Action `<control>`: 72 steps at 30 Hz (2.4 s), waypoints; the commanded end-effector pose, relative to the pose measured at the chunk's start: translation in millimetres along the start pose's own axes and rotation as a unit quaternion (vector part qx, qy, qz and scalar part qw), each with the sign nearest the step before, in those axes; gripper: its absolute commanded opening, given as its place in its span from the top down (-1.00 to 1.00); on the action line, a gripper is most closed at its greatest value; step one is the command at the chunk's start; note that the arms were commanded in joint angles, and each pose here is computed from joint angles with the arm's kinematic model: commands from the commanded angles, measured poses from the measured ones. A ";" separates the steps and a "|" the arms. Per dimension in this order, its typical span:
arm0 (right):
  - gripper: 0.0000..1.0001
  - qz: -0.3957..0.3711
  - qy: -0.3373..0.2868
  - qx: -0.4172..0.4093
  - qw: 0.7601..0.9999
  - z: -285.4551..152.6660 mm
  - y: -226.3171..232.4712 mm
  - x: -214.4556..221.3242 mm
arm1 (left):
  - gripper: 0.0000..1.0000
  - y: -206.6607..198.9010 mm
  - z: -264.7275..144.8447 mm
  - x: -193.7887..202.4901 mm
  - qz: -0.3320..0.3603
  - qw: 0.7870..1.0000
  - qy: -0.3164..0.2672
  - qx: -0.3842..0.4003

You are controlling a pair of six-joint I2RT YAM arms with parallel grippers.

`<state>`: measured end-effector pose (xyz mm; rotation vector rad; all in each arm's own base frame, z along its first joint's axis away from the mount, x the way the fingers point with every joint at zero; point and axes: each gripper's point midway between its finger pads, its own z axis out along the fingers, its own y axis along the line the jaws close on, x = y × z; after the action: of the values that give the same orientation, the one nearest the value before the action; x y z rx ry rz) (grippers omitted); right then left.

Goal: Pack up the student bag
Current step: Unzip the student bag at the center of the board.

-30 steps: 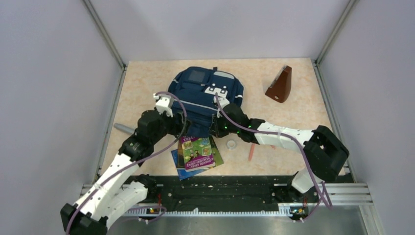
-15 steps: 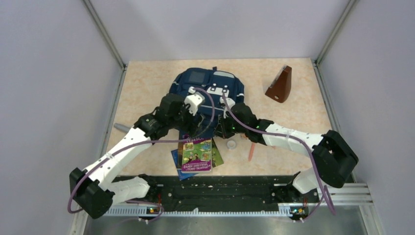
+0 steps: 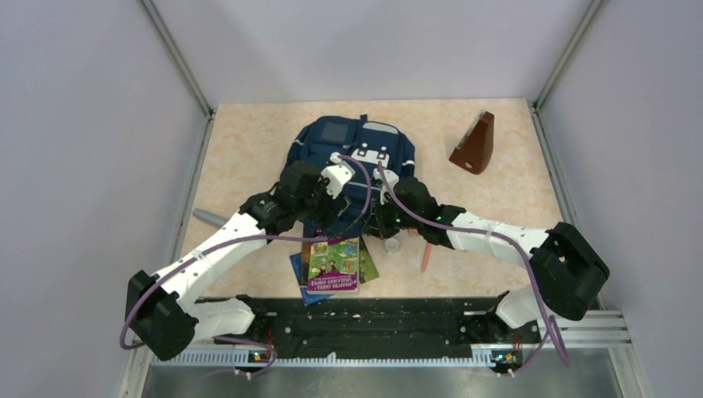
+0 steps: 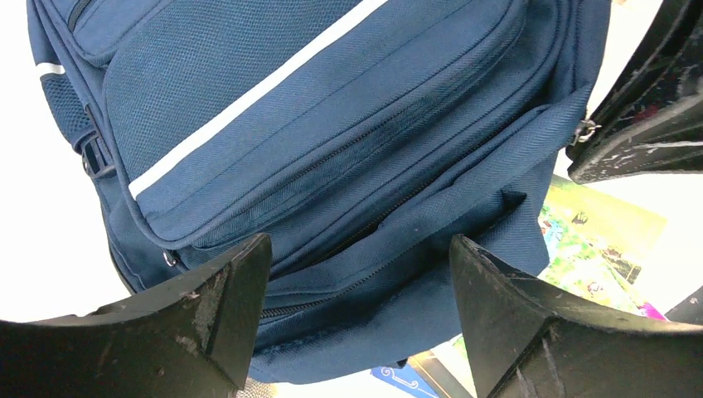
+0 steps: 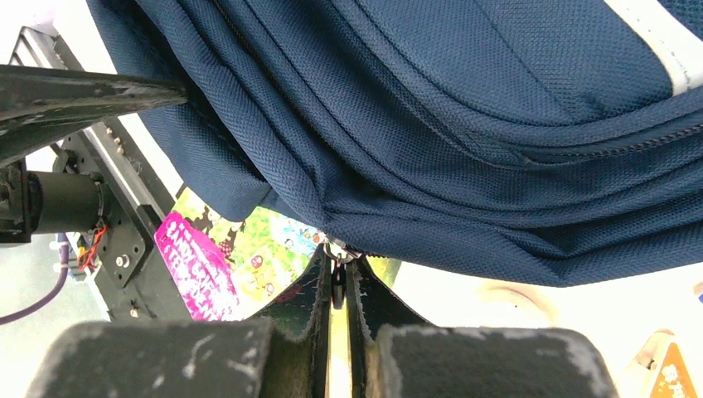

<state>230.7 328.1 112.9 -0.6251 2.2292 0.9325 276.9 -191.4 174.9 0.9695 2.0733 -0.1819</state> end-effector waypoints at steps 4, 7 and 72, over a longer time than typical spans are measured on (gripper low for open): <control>1.00 -0.001 -0.029 -0.030 0.999 -11.4 15.4 -16.1 | -0.33 -1.4 18.3 -0.5 -0.004 1.000 -0.004 0.002; 1.00 0.002 -0.038 -0.028 0.999 -10.7 16.3 -22.0 | 0.27 -5.8 22.1 1.2 -0.009 1.000 0.004 0.013; -0.41 -0.170 -0.260 0.073 0.948 -62.6 -2.2 -62.6 | -0.38 -55.5 -14.1 -14.3 -0.156 0.981 -0.113 0.022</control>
<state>231.3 274.5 144.0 -0.5252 1.8573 0.7230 224.2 -225.7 161.2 0.7560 2.0881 -0.4215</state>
